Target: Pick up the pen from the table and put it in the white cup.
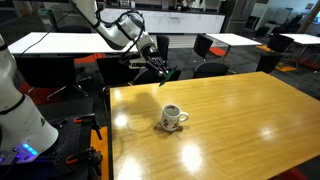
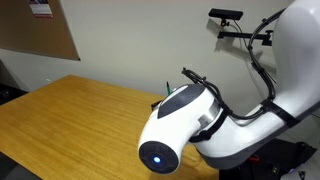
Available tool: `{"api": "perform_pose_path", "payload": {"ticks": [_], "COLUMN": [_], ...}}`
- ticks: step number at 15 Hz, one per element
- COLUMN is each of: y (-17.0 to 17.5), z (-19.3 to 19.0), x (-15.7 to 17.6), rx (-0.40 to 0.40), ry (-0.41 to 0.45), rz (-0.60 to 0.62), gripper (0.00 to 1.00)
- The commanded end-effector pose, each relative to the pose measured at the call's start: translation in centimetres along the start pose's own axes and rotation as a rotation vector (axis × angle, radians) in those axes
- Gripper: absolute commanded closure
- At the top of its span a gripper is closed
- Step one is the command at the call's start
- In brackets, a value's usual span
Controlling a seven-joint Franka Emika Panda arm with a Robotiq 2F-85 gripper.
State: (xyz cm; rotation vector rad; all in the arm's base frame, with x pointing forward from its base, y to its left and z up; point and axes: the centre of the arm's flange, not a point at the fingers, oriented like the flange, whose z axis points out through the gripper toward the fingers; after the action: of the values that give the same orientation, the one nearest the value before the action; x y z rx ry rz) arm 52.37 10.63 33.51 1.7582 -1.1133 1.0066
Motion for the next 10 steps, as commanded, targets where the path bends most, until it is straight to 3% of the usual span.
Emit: {"api": "perform_pose_path", "payload": {"ticks": [1,10], "y": [-0.43,0.48], "z": [-0.27,0.09], "x": [2.00,2.46], "rx": [0.029,-0.031], "ry": [0.006,0.028], "rz": [-0.019,-0.033], "gripper": [0.97,0.97]}}
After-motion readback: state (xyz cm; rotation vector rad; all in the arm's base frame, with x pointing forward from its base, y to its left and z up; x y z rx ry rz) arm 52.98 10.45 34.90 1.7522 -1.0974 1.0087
